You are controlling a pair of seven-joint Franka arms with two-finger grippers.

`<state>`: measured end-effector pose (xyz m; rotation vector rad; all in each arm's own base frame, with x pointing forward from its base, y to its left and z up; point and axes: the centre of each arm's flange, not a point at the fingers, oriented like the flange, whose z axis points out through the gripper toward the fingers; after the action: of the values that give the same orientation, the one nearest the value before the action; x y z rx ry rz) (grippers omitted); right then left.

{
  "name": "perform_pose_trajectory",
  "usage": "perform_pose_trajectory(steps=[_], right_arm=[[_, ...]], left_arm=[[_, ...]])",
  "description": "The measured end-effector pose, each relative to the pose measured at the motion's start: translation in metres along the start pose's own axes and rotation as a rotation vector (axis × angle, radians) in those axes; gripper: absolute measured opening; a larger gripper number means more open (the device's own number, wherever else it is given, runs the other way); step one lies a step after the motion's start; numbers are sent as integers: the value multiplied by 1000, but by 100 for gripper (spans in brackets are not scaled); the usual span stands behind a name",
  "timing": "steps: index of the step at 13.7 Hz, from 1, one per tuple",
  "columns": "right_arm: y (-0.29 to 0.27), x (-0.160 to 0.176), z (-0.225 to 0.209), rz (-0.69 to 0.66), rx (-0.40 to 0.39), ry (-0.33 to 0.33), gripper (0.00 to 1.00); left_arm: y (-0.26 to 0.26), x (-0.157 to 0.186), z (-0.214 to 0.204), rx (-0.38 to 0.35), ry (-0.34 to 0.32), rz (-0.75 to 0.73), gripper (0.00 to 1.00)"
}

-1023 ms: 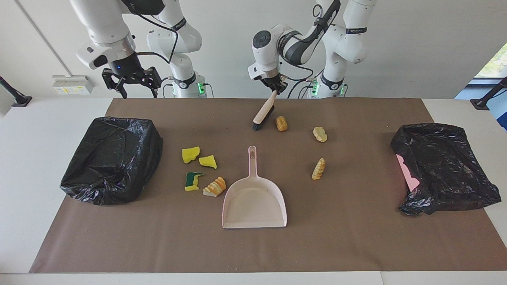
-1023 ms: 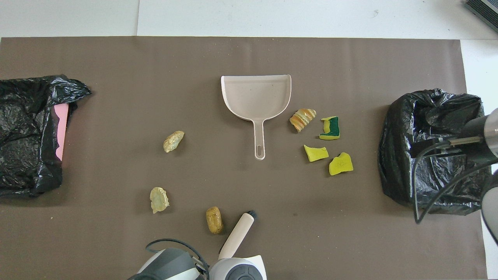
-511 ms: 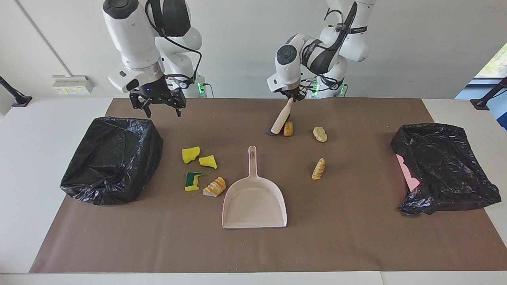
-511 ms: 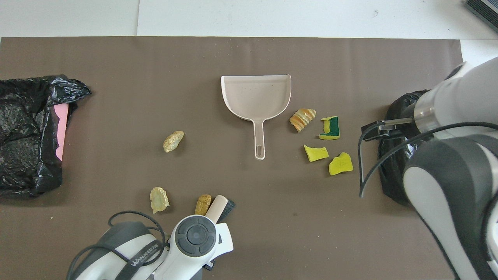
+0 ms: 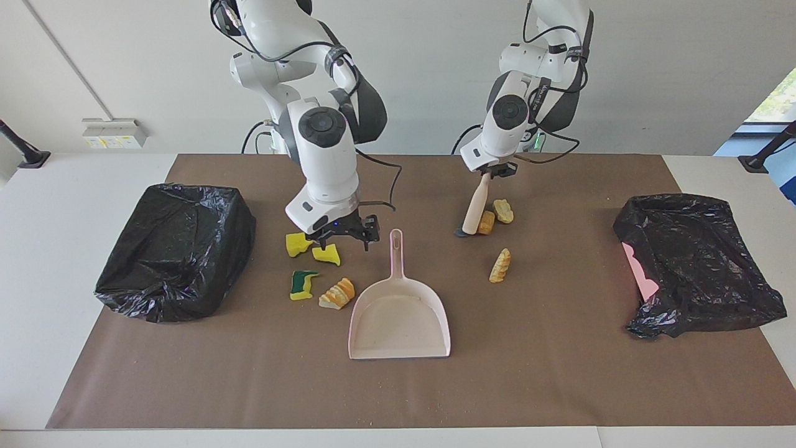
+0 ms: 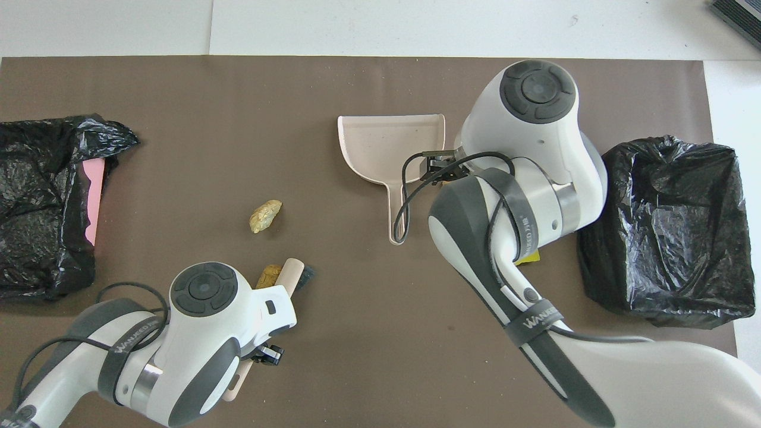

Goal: Sweep and dump trash in bin

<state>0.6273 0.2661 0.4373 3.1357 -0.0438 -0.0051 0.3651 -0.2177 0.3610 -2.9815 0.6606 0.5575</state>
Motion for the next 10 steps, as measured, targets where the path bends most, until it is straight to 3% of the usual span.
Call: perform_pose_trajectory(steps=[5, 10], right_arm=[[-58, -9, 41, -41, 13, 16, 100], [-78, -23, 73, -72, 4, -4, 100]], left_arm=[[1, -16, -35, -5, 24, -37, 26], [1, -37, -49, -3, 0, -388, 26]])
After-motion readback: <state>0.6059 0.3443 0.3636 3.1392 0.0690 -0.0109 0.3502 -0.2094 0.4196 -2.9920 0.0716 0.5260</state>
